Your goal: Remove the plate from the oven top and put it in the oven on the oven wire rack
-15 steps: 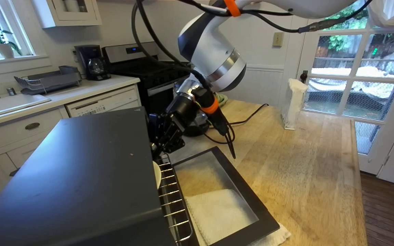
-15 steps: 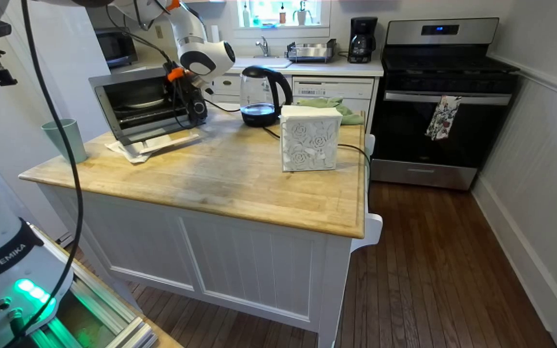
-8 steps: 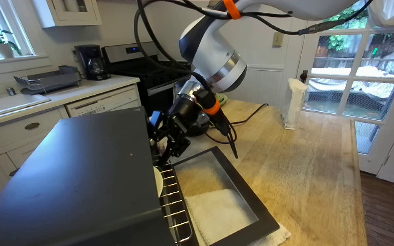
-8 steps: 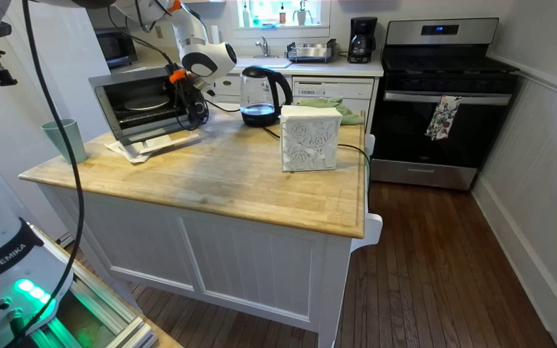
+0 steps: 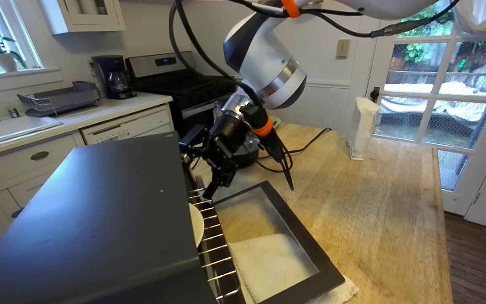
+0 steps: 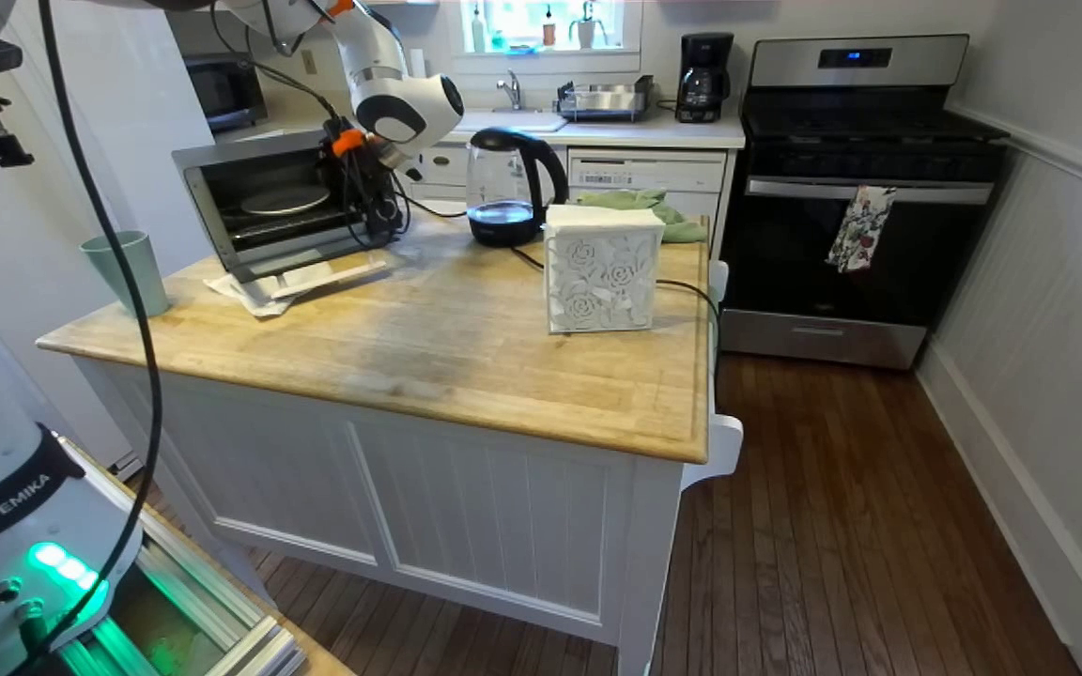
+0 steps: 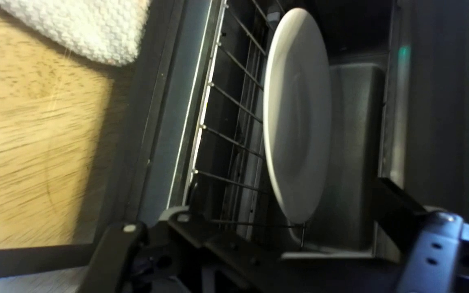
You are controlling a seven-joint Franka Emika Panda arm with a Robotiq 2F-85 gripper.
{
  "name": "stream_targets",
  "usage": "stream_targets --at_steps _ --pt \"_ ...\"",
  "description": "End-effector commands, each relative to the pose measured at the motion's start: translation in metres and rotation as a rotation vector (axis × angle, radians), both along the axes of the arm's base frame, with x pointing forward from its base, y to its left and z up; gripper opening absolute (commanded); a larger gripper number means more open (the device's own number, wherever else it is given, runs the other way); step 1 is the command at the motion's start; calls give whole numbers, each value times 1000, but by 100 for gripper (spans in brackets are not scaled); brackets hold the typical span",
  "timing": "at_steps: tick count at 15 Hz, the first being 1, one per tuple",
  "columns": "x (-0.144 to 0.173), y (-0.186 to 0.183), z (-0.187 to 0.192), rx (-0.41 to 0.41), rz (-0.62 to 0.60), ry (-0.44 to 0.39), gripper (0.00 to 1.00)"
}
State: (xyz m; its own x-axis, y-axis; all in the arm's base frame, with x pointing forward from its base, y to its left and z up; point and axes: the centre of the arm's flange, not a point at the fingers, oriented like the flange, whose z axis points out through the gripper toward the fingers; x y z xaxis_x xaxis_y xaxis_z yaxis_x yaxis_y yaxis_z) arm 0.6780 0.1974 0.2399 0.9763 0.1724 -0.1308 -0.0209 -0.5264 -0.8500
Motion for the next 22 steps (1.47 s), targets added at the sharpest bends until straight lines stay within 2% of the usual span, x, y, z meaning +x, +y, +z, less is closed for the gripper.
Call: stream_targets --at_steps 1,2,3,5,7,10,11,12,17,22 --pt "-2 2 14 21 1 -8 76" --pt "-3 2 16 24 1 -11 73" --pt "-2 1 19 25 0 -17 65" --pt "-3 2 25 27 1 -24 59" --pt "-7 1 27 22 0 -23 61" --pt "-20 -3 20 1 -8 12 59" --pt "-25 -4 20 -6 -9 20 49" --pt "-30 -5 21 -13 -12 26 35" --pt "-53 -14 36 -62 -19 47 2" --pt "-62 -35 32 -99 -59 110 0"
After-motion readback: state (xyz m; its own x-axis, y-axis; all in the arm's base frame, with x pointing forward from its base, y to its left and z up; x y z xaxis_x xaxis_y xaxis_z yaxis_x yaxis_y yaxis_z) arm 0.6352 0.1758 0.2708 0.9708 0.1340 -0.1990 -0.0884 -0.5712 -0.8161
